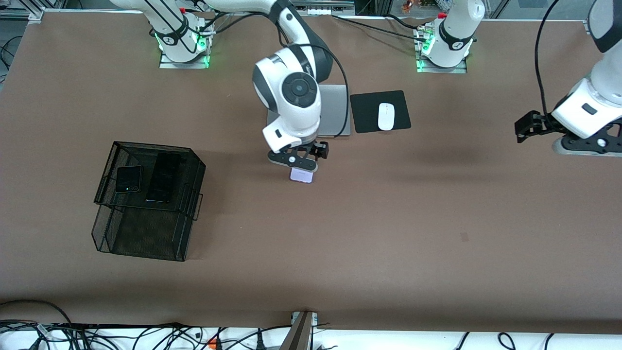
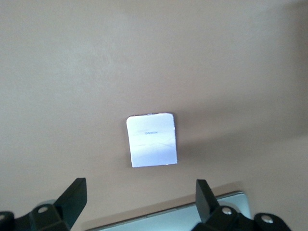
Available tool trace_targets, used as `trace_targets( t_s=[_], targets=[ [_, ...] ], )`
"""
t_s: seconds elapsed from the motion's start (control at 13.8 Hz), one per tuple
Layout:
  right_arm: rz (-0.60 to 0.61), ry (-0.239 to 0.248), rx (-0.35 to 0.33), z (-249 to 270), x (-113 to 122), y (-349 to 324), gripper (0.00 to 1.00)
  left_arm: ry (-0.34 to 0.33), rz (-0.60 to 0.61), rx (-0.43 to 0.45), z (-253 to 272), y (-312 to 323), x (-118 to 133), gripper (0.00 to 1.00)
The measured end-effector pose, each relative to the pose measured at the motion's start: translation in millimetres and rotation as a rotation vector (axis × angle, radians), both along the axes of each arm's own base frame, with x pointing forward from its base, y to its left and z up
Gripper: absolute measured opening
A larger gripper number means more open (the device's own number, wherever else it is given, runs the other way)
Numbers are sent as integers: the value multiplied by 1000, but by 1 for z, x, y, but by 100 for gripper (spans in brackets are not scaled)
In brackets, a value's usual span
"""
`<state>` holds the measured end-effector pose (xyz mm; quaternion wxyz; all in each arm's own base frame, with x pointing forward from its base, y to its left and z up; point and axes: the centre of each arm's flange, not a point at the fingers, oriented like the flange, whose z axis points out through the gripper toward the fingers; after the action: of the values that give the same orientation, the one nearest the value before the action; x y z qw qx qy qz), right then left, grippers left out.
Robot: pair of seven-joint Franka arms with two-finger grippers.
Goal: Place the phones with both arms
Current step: 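Grasp the white phone with the right gripper while the left gripper withdraws, then lift the white phone with the right gripper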
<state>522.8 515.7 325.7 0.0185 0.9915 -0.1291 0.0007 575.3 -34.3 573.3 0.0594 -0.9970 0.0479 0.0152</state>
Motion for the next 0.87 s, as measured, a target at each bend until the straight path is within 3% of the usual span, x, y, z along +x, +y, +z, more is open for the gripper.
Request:
trace_targets(
  t_s=[0.43,0.87],
  targets=[
    [-25,-44,-26,-88,-2,-11,100,17,-15,1,-1,-9,-3,100],
    [-4,-98,-13,-131,-13,-11,100,40,-9,3,-3,-7,-5,100]
  ],
)
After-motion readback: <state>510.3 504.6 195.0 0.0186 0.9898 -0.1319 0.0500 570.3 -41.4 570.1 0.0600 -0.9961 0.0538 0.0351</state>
